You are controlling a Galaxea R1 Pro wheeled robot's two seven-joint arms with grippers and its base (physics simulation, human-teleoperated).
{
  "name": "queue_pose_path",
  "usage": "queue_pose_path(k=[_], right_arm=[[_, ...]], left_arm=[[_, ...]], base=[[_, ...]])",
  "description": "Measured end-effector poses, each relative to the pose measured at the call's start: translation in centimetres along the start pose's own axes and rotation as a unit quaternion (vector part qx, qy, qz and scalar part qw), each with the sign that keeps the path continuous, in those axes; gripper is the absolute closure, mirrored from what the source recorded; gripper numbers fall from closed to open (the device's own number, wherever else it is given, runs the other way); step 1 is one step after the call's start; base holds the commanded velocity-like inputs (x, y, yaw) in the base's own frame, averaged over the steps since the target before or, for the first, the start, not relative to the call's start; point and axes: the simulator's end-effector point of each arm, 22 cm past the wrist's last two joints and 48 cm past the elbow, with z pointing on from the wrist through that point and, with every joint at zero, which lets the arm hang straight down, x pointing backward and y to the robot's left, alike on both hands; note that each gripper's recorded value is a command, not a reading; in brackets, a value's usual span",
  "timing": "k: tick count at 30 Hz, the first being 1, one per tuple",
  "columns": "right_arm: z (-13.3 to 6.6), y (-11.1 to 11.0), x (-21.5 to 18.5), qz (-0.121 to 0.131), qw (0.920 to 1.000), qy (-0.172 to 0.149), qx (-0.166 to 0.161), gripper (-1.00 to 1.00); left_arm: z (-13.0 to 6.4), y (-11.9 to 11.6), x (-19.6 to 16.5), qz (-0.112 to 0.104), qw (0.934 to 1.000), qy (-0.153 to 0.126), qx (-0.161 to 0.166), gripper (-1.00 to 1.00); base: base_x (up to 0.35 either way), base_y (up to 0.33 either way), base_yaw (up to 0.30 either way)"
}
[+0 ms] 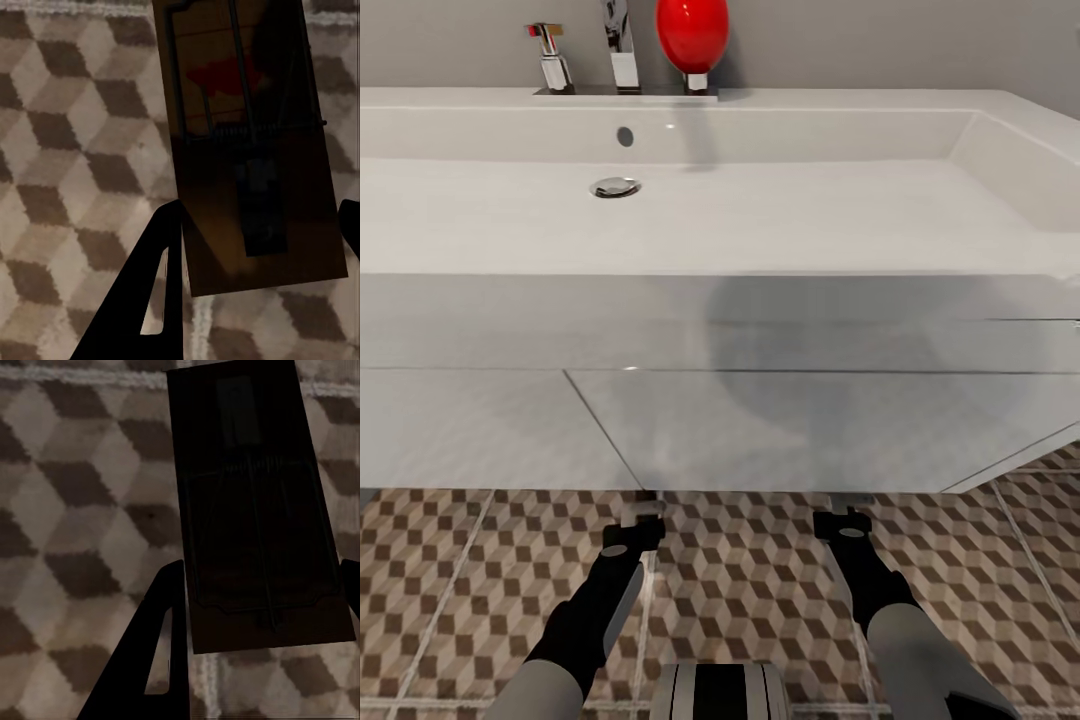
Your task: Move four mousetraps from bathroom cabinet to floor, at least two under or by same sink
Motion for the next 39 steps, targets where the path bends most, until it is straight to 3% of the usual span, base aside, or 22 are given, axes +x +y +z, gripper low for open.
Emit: queue_pose_path(k=[13, 28, 39], right_arm=[[0.0, 0.0, 0.0, 0.0, 1.0, 0.0, 0.001, 1.0], [0.0, 0.1, -0.1, -0.004, 1.0, -0.001, 0.001, 1.0], [0.0, 0.2, 0.0, -0.002, 1.0, 0.0, -0.001, 1.0]], left_arm=[[0.0, 0.3, -0.1, 0.0, 1.0, -0.002, -0.002, 1.0], [0.1, 2.7, -0.4, 0.011, 0.999, -0.007, -0.042, 1.0], [2.6, 2.8, -2.6, 0.032, 0.9983, 0.008, -0.048, 1.0]], base=[[0.0, 0.0, -0.063], [0.0, 0.0, -0.001], [0.0, 0.0, 0.0]])
